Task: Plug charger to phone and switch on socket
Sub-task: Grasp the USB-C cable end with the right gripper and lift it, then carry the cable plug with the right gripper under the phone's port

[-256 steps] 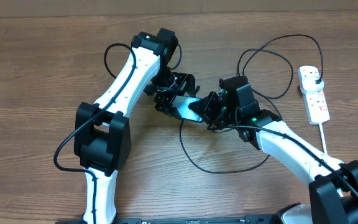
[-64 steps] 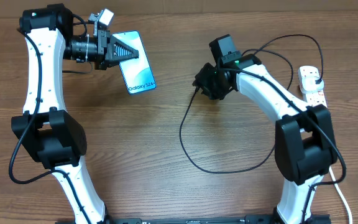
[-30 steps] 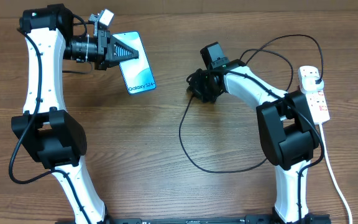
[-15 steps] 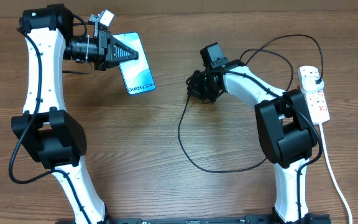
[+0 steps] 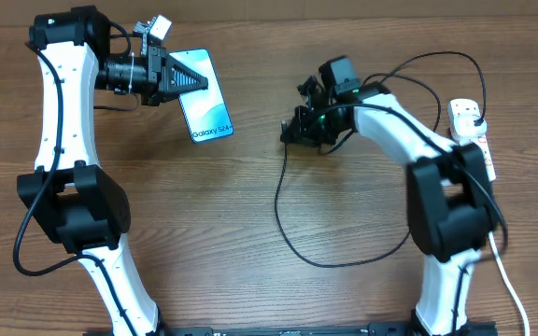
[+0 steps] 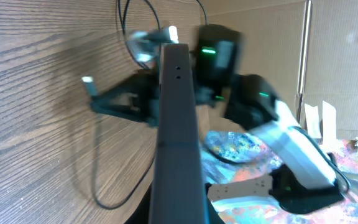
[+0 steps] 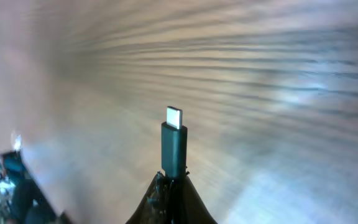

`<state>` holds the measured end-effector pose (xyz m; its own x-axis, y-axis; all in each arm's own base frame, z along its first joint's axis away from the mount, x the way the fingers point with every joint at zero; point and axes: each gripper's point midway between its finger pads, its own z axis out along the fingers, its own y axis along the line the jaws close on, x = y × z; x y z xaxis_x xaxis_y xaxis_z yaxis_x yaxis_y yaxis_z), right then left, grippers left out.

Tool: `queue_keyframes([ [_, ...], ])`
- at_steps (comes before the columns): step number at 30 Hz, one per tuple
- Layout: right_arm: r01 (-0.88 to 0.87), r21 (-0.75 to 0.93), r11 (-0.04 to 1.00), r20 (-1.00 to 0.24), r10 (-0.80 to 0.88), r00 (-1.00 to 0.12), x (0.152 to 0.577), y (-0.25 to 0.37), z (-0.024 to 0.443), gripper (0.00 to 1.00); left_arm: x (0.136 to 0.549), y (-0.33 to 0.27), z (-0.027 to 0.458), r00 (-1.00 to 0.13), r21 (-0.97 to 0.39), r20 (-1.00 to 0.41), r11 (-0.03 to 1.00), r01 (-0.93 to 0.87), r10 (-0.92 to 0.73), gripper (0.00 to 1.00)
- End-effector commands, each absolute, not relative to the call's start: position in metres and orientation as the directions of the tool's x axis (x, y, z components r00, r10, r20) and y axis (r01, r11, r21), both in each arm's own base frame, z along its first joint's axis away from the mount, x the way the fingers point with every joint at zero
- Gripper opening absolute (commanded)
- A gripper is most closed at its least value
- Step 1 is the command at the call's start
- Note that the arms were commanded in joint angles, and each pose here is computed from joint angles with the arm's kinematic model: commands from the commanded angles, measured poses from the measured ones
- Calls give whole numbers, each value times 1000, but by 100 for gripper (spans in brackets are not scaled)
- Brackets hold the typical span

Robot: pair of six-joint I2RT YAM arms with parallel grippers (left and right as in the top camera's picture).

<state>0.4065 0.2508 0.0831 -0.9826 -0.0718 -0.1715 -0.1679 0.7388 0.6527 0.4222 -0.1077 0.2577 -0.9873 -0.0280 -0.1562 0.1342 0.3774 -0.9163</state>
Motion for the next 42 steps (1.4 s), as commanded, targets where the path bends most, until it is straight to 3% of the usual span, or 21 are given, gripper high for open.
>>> queue_keyframes([
  [1,-342,666,663,-331,-148,-932,392,254,154,4,419,-113,277,-980,-919,-195,355,172,-29,4],
  [15,-434,642,632,-447,-152,-882,322,235,255,4,415,-129,277,-981,-919,-195,349,186,8,4],
  [21,-437,661,610,-508,-65,-859,286,223,277,4,411,-140,278,-980,-920,-196,340,196,35,4],
  [27,-392,759,519,-502,85,-861,252,220,290,4,406,-156,280,-978,-924,-196,322,208,68,4],
  [36,-289,846,448,-378,122,-918,236,237,259,4,401,-180,304,-972,-956,-223,176,233,76,4],
  [42,-316,870,377,-373,86,-924,231,270,265,4,402,-183,328,-971,-971,-234,41,235,40,4],
])
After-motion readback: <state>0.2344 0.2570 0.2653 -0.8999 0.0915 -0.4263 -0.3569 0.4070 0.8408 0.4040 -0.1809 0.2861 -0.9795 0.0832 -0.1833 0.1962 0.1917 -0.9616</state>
